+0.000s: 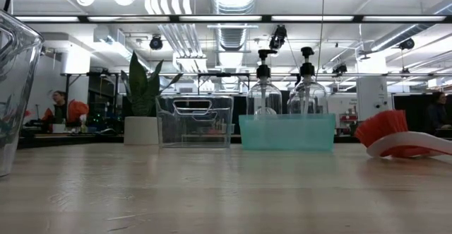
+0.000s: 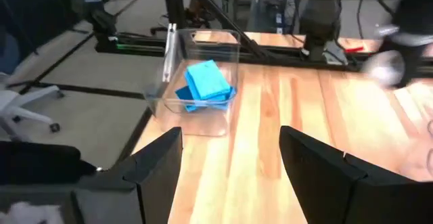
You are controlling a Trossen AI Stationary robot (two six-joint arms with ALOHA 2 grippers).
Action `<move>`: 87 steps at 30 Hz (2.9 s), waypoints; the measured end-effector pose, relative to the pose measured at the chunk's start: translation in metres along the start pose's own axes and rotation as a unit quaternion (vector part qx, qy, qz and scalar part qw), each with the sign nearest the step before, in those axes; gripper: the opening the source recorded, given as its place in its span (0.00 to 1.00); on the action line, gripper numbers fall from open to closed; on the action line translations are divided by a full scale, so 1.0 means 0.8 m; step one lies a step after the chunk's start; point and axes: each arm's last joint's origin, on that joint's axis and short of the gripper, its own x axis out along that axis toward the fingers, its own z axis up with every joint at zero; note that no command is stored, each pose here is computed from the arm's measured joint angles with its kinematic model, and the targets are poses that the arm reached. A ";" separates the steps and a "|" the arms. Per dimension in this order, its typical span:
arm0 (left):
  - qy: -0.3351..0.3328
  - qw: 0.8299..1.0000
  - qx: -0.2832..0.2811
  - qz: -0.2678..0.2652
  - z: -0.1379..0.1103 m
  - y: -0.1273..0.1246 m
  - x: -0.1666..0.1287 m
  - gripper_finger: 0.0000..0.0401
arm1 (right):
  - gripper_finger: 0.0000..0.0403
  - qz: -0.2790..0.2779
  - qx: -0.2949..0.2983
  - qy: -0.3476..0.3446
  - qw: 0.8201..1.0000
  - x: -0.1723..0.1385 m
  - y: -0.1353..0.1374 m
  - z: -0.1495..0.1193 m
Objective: Pick & Place Kitchen Sink Supplies
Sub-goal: Put the black dish brush into the top transparent bin, then put the red dish brush into the top transparent bin
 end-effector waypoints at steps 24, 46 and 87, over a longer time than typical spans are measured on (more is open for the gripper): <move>0.266 0.959 -0.093 0.035 0.016 0.265 0.133 0.27 | 0.56 -0.006 0.017 0.019 1.000 -0.004 0.002 -0.045; 0.475 0.869 -0.107 0.088 -0.046 0.284 0.225 0.27 | 0.56 -0.020 0.010 0.021 1.000 -0.003 0.001 -0.048; 0.478 0.865 -0.150 0.030 -0.021 0.276 0.223 0.51 | 0.56 -0.037 0.112 0.100 0.988 -0.006 -0.001 -0.070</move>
